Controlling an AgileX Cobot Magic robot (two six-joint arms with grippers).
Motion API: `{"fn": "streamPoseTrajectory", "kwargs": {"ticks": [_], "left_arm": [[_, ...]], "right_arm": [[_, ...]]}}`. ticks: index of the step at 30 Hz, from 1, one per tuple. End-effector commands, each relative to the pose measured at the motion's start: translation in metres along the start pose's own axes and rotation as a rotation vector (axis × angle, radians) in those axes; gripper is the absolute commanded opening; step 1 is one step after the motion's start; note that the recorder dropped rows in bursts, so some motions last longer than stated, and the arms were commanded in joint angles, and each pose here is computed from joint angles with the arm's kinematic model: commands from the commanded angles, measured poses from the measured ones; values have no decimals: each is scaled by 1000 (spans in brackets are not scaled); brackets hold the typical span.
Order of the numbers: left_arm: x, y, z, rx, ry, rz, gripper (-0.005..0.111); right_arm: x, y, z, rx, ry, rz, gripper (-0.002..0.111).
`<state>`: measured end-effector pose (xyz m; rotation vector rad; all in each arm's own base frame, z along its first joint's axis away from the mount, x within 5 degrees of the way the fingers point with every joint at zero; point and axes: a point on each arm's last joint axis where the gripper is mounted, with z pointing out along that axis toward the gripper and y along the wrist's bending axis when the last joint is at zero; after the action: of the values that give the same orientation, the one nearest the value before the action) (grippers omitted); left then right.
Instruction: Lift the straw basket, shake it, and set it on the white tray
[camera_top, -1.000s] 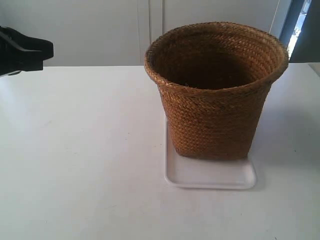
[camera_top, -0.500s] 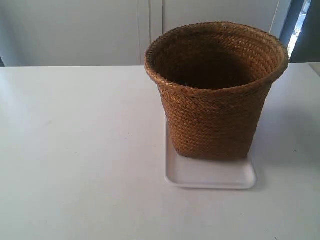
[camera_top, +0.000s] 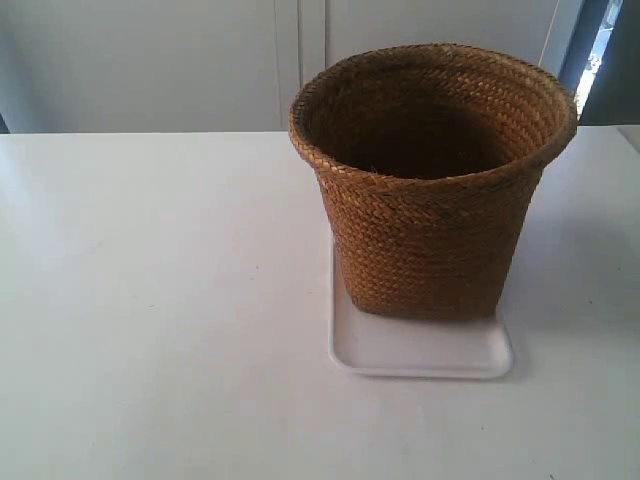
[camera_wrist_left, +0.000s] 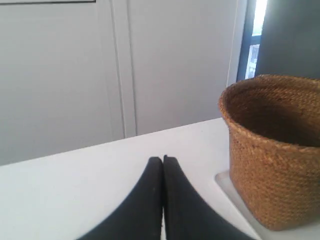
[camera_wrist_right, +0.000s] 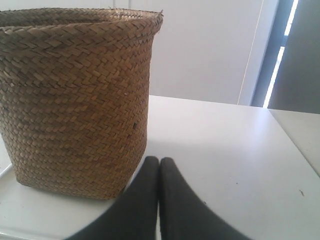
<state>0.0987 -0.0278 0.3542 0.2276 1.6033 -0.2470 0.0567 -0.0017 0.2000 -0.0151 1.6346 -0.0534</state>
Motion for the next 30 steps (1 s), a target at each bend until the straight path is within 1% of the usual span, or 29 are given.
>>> {"fn": "streamPoseTrajectory", "kwargs": {"ticks": [1, 8, 13, 20, 30], "left_arm": [[26, 4, -2, -45, 19, -51, 0], [46, 5, 1, -44, 80, -66, 0], [47, 4, 0, -38, 83, -72, 0], [42, 1, -10, -33, 31, -68, 0], [42, 1, -10, -30, 26, -79, 0]], "right_arm": [[-1, 0, 0, 8, -17, 5, 0], [-1, 0, 0, 8, -17, 5, 0], [-1, 0, 0, 8, -17, -13, 0], [-1, 0, 0, 8, -17, -13, 0], [-1, 0, 0, 8, -17, -13, 0]]}}
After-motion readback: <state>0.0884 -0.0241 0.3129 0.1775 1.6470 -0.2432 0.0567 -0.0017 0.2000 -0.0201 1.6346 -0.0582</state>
